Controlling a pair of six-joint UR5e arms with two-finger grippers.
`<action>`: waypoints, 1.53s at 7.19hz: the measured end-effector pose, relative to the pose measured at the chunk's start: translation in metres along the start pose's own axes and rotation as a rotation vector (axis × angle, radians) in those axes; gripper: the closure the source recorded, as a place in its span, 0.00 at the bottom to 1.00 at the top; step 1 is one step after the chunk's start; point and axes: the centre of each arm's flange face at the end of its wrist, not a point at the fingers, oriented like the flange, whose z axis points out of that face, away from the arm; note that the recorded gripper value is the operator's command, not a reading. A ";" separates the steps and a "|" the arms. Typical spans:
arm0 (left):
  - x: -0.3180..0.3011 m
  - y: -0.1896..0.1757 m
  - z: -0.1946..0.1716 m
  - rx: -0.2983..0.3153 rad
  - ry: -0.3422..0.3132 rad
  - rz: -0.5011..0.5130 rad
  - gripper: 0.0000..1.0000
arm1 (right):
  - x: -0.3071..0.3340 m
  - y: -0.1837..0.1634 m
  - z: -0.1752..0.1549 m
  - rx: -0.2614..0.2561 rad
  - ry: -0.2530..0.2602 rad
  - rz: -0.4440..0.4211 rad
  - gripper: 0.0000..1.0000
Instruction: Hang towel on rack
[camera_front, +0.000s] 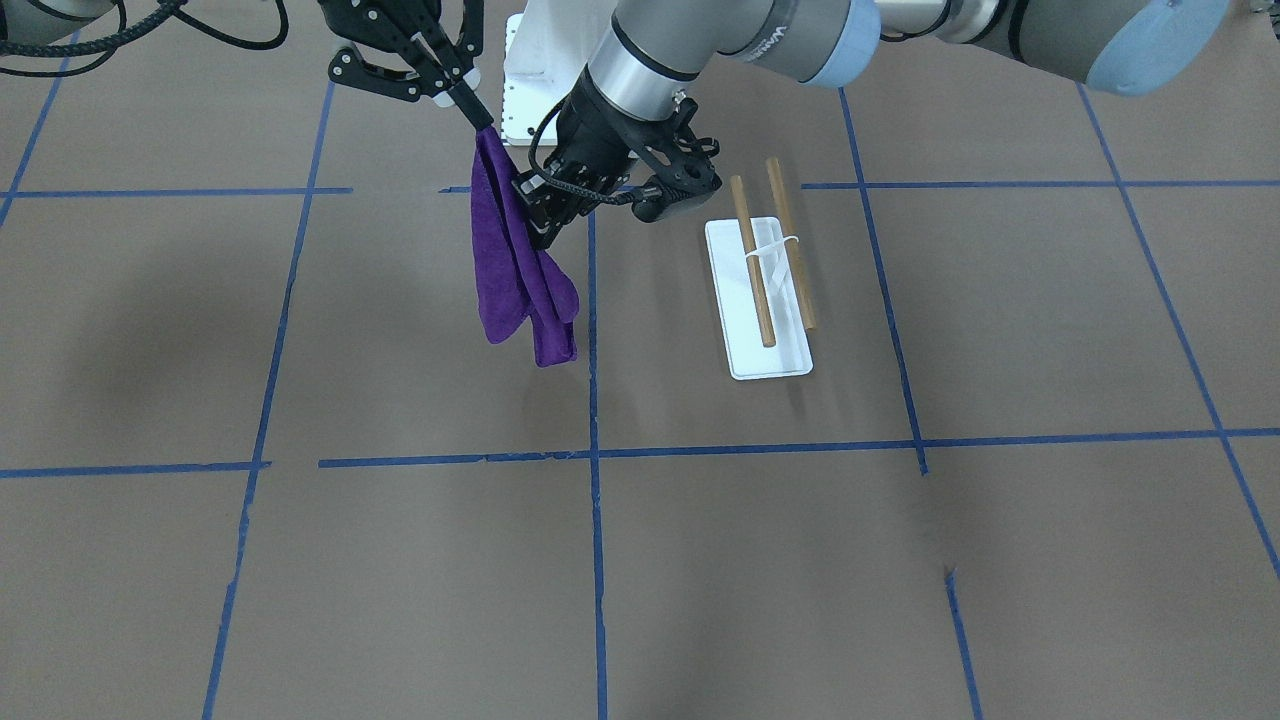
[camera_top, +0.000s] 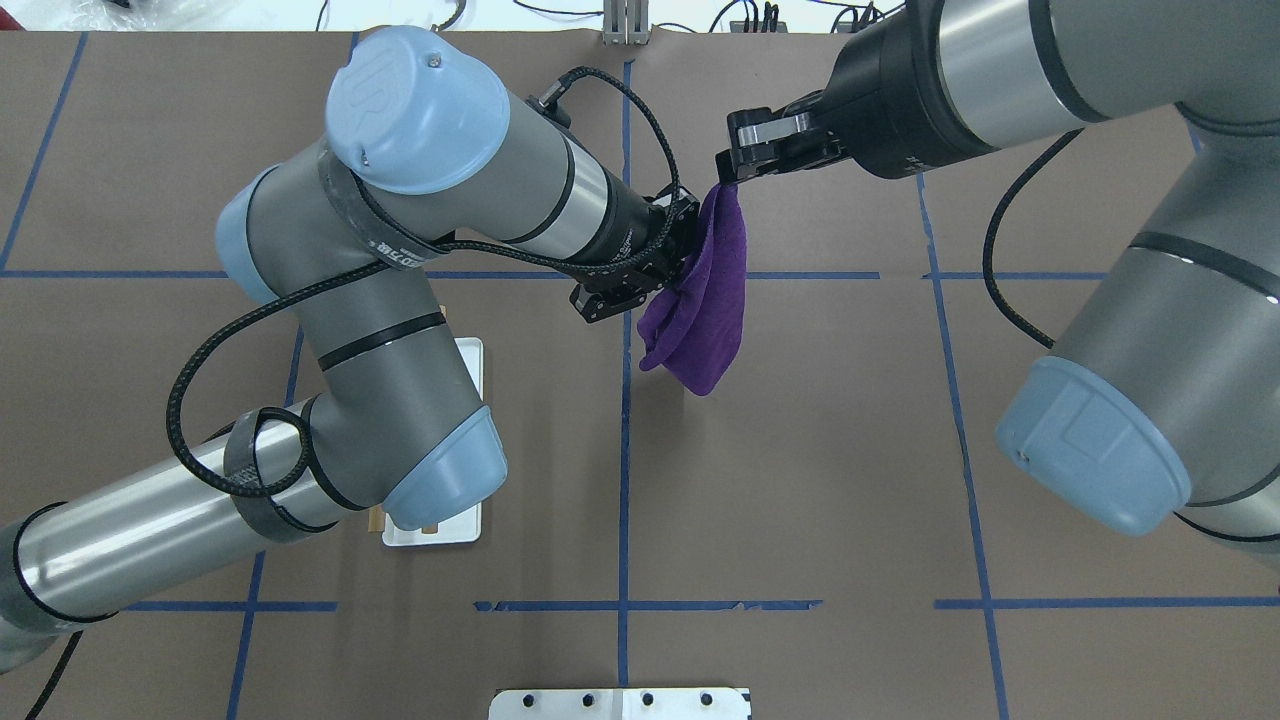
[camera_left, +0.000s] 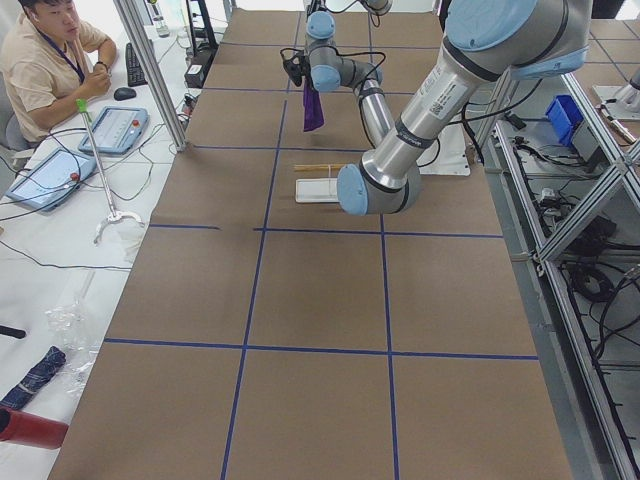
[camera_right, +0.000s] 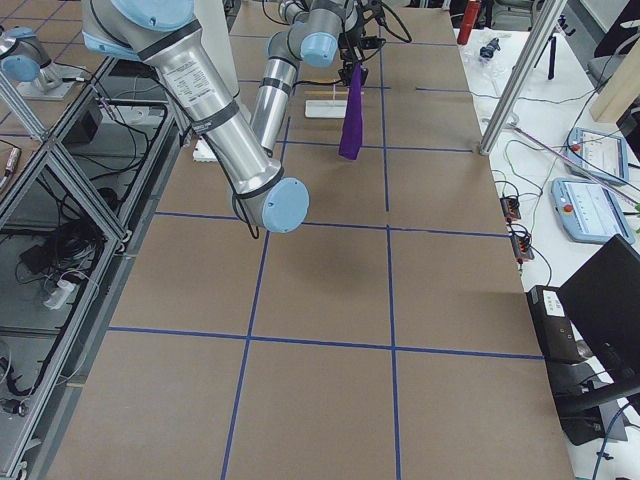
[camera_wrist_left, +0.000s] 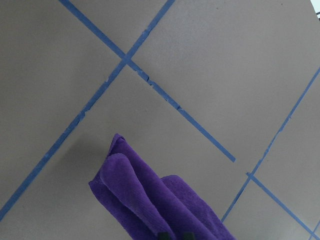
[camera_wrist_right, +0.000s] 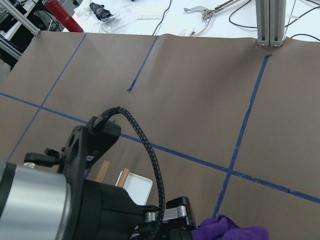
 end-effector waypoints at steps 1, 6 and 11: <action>-0.001 0.001 -0.002 -0.001 0.003 0.005 1.00 | 0.000 0.001 0.002 -0.006 0.000 0.000 0.01; -0.061 -0.038 -0.045 0.043 0.004 0.105 1.00 | 0.041 0.021 0.021 -0.083 0.062 0.039 0.00; -0.195 -0.140 -0.057 0.124 -0.213 0.527 1.00 | 0.200 0.036 0.027 -0.299 0.356 -0.149 0.00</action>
